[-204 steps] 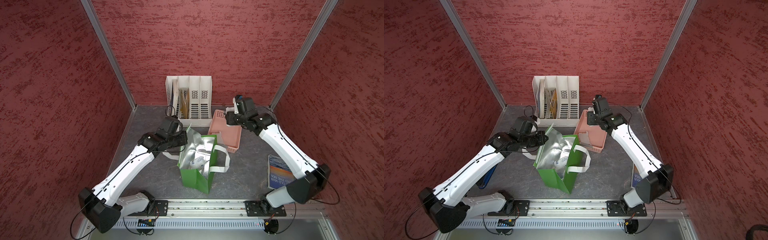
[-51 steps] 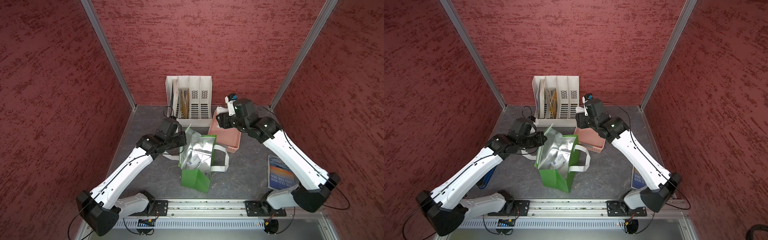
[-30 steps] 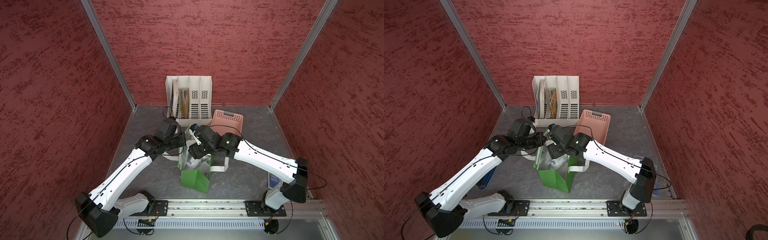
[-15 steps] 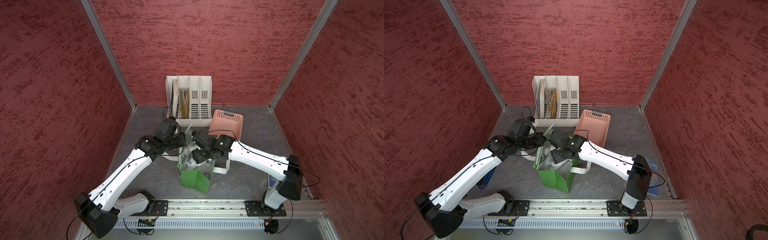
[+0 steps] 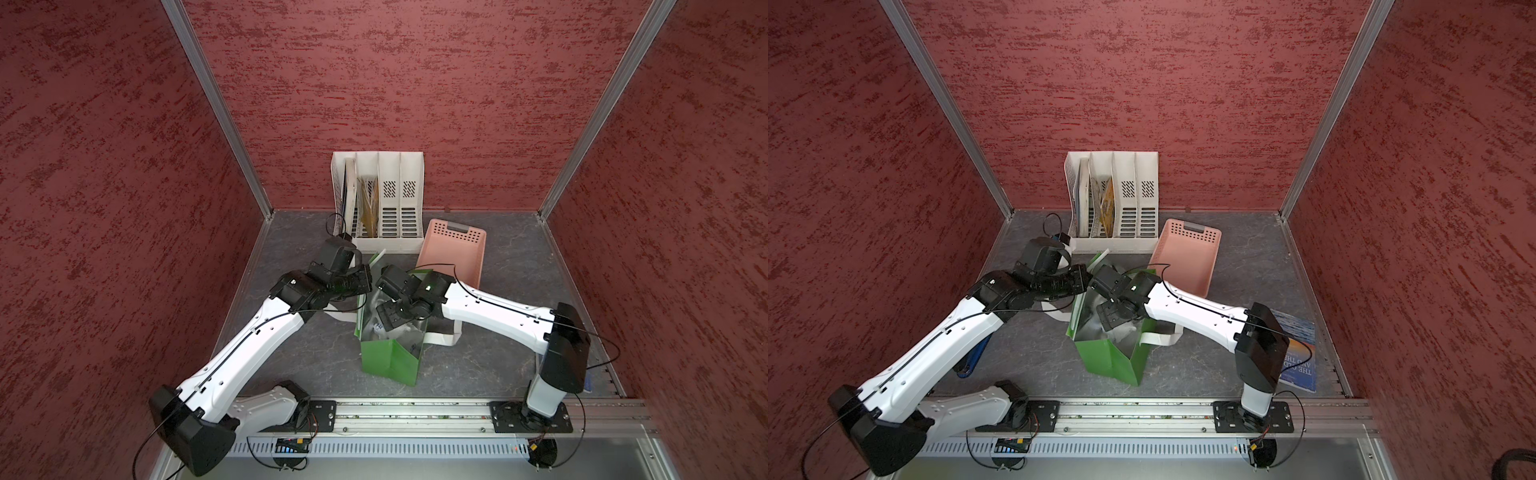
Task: Place the ice pack in the delivery bag
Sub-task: Place the ice pack in the delivery bag, then tear off the adhesive seal from the delivery bag, then place the adhesive seal at the center of the board, then adjust the delivery bag at the center of the board.
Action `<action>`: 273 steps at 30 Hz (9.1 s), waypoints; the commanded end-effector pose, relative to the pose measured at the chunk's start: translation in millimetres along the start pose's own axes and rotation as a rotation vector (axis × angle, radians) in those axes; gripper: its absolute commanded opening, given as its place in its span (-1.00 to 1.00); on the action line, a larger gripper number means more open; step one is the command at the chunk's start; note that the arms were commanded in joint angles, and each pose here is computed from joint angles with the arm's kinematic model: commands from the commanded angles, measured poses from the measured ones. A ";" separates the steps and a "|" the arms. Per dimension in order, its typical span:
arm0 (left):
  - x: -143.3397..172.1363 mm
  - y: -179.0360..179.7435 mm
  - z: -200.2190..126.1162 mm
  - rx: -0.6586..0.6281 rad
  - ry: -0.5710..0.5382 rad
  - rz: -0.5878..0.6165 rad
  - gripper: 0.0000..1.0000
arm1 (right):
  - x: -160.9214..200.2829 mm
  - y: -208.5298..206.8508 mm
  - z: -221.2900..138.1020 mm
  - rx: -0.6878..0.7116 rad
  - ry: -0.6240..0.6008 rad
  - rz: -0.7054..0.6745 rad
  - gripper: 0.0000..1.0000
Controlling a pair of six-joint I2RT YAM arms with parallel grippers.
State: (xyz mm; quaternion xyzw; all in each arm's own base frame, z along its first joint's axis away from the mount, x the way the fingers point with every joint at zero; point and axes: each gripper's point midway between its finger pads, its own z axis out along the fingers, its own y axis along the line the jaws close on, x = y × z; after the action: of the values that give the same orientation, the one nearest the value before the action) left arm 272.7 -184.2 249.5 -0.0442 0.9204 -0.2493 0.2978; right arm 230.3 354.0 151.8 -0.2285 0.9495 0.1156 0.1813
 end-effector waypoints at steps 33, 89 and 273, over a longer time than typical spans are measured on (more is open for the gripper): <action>-0.1 -7.8 -0.3 0.045 -0.011 0.004 -1.00 | -157.4 -45.0 -121.2 -0.500 -0.405 0.682 0.56; -0.5 -10.7 -4.4 0.080 -0.039 0.026 -0.05 | -162.8 -28.2 -86.0 -0.402 -0.414 0.786 -1.00; -38.0 -66.3 -33.1 0.360 -0.324 0.498 -1.00 | -1.0 -65.8 -149.5 -0.218 -0.279 0.323 -1.00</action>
State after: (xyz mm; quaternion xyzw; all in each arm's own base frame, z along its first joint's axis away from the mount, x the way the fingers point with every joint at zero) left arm 288.0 -187.0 280.8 0.1220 0.8394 -0.2310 0.4767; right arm 215.2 228.7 249.3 -0.1325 0.9461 0.1843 0.2311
